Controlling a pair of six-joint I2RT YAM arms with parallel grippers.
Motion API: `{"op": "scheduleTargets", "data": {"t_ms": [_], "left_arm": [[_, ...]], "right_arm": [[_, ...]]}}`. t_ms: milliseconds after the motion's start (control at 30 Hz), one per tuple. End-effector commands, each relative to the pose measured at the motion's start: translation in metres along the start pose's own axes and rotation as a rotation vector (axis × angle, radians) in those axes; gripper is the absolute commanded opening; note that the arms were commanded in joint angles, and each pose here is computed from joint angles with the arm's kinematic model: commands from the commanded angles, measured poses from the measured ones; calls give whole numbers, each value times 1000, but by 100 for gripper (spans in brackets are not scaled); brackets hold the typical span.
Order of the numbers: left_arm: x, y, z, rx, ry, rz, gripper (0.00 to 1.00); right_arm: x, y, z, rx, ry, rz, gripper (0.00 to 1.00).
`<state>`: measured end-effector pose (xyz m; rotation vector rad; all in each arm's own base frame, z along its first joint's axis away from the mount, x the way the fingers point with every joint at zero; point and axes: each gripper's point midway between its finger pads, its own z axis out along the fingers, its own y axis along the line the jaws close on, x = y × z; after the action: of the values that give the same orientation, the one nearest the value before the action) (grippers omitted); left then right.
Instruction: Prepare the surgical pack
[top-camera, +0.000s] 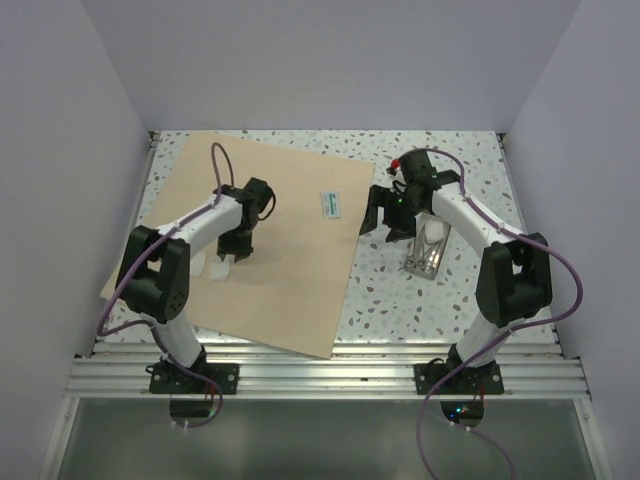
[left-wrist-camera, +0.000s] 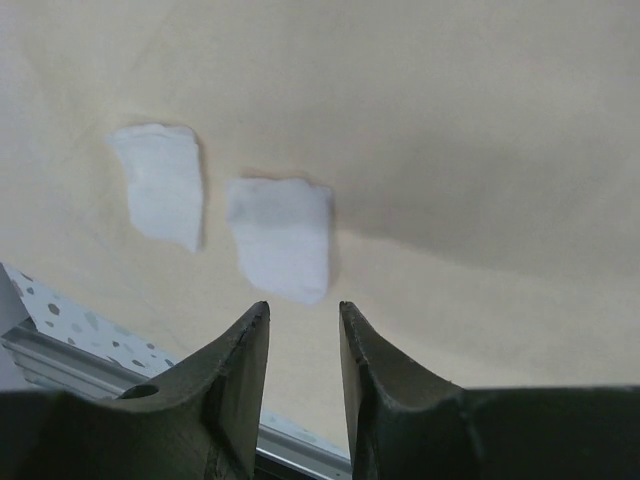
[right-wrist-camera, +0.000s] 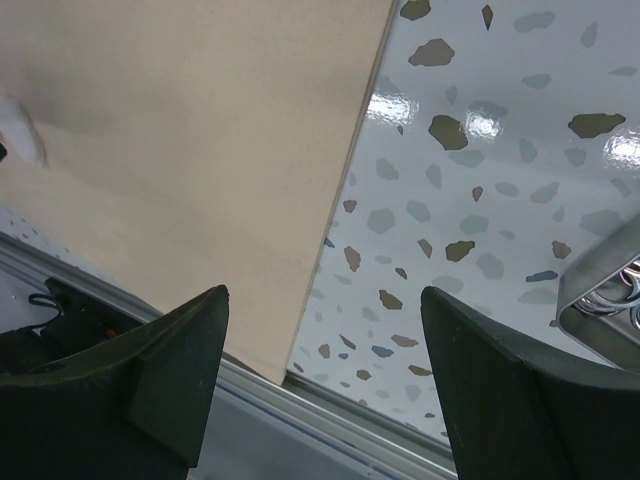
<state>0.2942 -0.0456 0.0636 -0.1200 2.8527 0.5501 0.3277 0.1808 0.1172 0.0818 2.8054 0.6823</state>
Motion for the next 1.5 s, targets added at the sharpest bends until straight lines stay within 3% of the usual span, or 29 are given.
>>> {"op": "scheduleTargets", "data": {"t_ms": [0, 200, 733, 1467], "left_arm": [[20, -13, -4, -20, 31, -2, 38], [31, -5, 14, -107, 53, 43, 45], [29, 8, 37, -180, 54, 74, 44], [32, -15, 38, -61, 66, 136, 43]], "right_arm": [[-3, 11, -8, -46, -29, -29, 82], [1, 10, -12, -41, -30, -43, 82], [1, 8, -12, -32, -26, -44, 82], [-5, 9, -6, -34, -24, -30, 82]]}}
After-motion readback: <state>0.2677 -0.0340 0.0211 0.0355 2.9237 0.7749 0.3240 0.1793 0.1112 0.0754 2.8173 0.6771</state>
